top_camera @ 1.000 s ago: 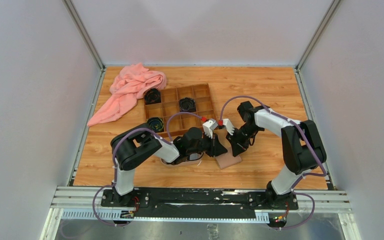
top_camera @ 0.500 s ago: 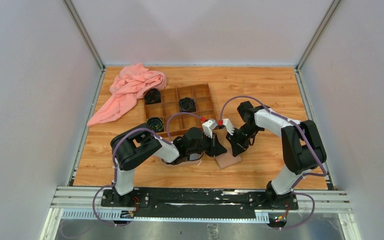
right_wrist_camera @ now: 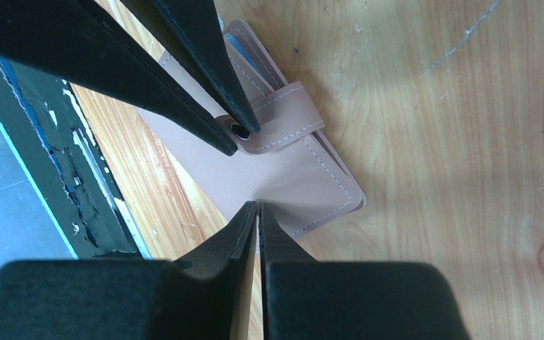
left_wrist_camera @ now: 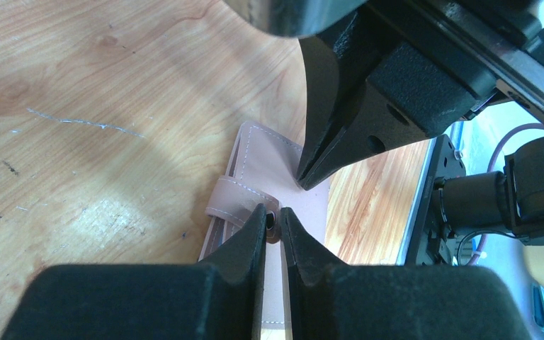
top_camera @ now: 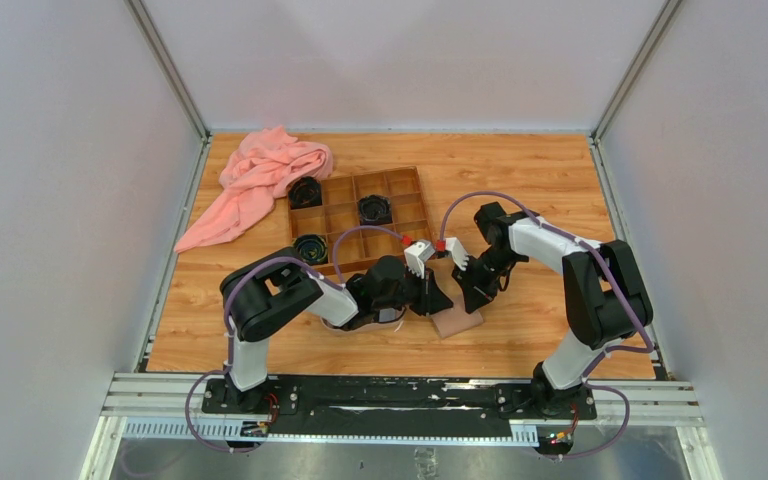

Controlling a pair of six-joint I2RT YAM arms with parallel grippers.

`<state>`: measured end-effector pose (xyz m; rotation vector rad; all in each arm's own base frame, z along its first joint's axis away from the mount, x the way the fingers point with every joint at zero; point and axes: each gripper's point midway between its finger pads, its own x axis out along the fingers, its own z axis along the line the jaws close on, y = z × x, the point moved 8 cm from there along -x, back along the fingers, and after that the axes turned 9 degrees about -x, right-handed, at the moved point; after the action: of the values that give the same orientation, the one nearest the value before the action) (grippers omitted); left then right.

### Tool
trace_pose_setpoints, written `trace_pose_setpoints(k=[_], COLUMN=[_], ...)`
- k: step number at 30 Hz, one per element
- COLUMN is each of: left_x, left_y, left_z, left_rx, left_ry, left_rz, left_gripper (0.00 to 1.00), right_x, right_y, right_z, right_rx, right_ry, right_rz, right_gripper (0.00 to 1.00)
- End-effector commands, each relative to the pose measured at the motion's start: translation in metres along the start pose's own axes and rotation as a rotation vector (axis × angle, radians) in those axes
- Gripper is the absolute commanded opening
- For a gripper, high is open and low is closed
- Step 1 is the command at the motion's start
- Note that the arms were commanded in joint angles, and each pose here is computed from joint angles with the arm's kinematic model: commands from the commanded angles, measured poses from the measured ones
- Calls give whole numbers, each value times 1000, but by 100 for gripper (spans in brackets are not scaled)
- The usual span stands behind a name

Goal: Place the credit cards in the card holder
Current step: Close the card holder at the center of the board.

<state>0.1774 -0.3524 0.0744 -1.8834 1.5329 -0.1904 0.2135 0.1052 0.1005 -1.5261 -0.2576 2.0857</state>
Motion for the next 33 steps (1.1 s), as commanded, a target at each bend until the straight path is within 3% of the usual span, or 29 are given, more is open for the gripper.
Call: trace_pose_setpoints(k=[1, 15, 33], left_x=[-4, -4, -9], left_y=[15, 24, 30], left_z=[-1, 3, 9], left_rx=[-5, -19, -45], left_ry=[2, -12, -42], left_rz=[70, 102, 12], left_gripper=[8, 6, 3], right_x=[12, 12, 8], right_y=[9, 9, 7], right_z=[-11, -11, -8], right_rx=[-48, -42, 57], right_ry=[29, 26, -49], right_rz=[87, 87, -28], right_gripper=[9, 9, 7])
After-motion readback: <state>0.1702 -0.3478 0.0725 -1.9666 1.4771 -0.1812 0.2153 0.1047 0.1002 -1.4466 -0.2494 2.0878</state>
